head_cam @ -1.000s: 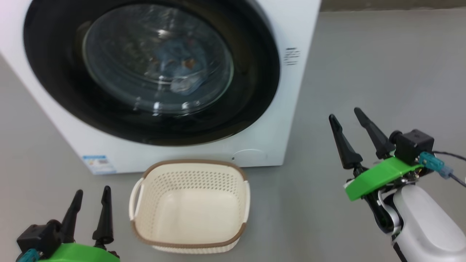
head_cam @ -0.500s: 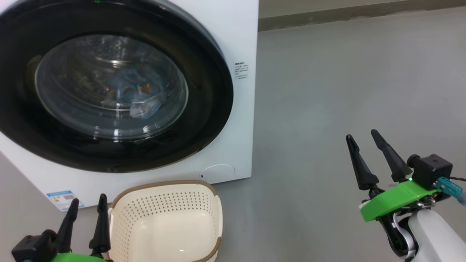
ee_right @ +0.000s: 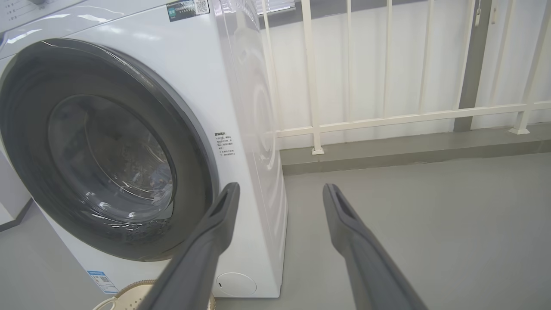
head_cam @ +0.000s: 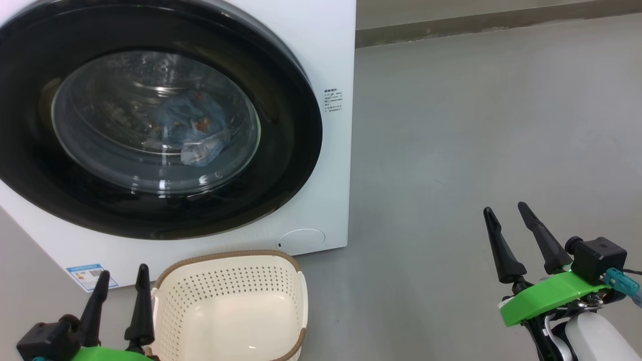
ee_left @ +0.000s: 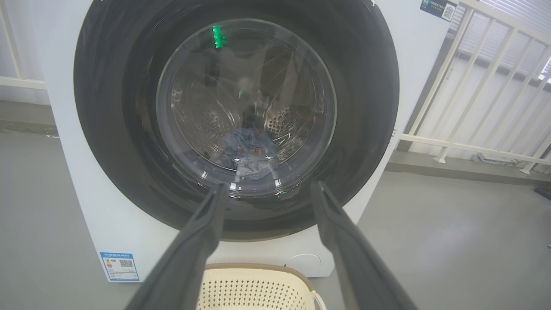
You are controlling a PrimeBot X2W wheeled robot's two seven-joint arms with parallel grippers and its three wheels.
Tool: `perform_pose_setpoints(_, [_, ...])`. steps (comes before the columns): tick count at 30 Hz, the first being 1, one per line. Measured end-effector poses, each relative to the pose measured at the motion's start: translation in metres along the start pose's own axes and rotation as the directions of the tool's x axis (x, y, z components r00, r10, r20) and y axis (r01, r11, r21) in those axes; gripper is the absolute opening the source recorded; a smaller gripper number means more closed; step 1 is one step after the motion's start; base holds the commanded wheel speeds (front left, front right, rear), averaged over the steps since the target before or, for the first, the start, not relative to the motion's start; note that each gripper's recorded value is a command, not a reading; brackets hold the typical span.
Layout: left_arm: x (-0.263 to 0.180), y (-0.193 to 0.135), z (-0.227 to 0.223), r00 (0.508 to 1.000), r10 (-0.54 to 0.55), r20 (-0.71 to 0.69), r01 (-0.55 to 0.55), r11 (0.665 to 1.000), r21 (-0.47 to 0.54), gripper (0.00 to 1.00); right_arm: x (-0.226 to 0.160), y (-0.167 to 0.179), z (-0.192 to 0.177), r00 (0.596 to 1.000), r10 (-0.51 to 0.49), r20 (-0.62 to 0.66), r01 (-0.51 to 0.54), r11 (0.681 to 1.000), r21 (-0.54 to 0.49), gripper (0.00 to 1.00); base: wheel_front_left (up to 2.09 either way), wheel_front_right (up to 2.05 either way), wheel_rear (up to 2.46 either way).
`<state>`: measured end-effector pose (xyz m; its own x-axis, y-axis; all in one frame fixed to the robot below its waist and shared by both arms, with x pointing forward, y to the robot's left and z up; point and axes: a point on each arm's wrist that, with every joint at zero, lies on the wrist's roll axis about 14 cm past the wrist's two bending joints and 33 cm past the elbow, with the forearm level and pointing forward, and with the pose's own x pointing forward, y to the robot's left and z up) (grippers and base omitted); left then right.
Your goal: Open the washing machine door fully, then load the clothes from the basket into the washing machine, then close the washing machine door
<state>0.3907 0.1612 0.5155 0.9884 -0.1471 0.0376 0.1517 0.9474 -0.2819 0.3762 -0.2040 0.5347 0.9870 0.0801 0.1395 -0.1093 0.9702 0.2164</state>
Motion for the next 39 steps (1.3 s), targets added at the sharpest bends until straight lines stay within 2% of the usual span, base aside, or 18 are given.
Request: perform_pose_setpoints(39, [-0.007, 0.005, 0.001, 1.000, 0.026, 0.002, -0.026, 1.000, -0.010, 1.00, 0.004, 0.011, -0.005, 1.000, 0.026, -0.011, -0.026, 1.000, 0.001, 1.00, 0.00, 0.00, 0.00])
